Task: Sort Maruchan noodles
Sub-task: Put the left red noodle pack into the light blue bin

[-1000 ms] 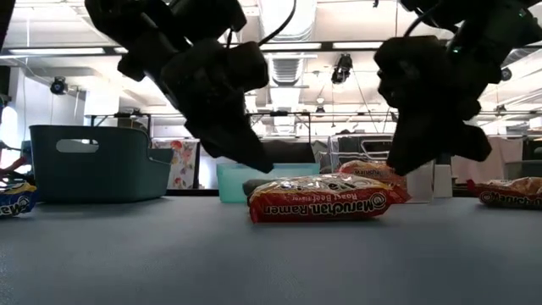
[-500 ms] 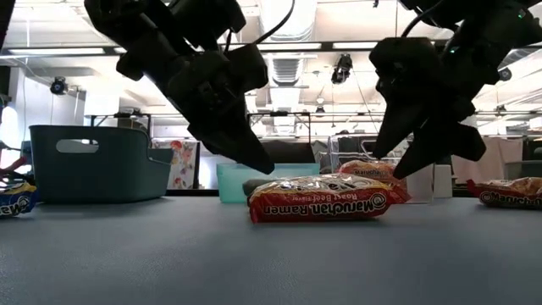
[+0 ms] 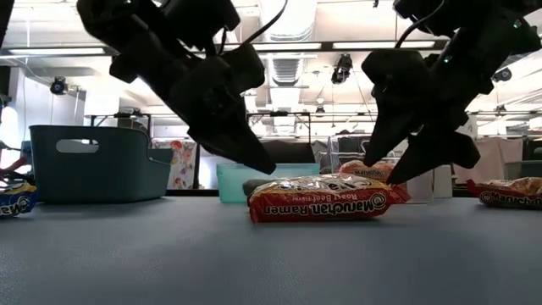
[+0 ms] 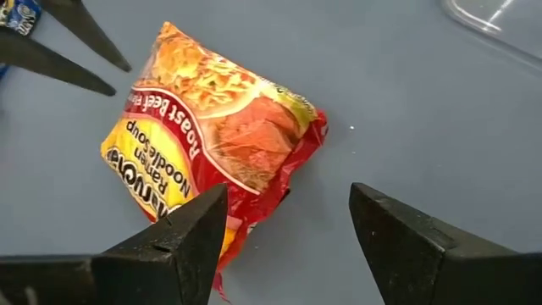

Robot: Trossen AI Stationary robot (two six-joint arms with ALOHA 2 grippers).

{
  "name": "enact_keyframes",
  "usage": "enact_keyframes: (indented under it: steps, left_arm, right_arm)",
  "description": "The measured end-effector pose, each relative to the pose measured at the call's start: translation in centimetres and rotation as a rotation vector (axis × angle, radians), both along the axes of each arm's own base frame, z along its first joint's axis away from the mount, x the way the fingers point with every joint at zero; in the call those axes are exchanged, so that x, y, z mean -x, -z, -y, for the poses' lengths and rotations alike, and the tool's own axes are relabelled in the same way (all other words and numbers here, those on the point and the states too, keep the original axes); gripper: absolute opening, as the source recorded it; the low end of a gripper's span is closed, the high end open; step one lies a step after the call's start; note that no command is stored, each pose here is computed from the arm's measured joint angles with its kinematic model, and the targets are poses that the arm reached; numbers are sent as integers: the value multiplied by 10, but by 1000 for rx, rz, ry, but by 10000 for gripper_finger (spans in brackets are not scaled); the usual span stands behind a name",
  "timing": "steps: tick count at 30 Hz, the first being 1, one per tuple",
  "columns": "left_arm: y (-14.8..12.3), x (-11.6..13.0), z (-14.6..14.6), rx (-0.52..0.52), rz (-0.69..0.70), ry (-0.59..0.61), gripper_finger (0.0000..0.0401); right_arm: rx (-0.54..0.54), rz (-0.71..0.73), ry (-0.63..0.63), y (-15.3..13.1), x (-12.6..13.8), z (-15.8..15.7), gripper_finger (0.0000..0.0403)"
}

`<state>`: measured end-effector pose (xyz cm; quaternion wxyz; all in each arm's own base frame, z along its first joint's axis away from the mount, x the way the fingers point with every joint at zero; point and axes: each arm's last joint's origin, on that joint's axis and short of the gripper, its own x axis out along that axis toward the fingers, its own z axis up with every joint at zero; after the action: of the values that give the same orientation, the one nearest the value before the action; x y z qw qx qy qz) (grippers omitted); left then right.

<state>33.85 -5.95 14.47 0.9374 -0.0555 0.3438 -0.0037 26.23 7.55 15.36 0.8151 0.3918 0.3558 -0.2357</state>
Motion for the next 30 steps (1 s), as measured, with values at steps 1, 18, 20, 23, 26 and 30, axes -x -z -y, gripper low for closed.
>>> enact_keyframes:
  steps: [1, 18, 20, 23, 26, 30]
  left_arm:
    - [1, 1, 0, 3, 14, 0, 52]
    - [23, 12, -2, 37, 47, -25, 52]
    - [28, 12, -2, 50, 31, -32, 52]
    - [32, 12, -2, 68, 16, -46, 52]
    - [35, 12, -2, 85, 7, -61, 52]
    - [38, 12, -2, 104, -6, -66, 52]
  right_arm:
    - [0, -2, -1, 0, 0, 0, 240]
    - [-28, 52, -61, 16, -13, -6, 247]
    - [-28, 58, -61, 18, -14, -6, 247]
    - [-27, 55, -62, 21, -15, -6, 247]
    - [-28, 79, -68, 23, -19, -7, 246]
    - [-28, 126, -83, 23, -23, -9, 245]
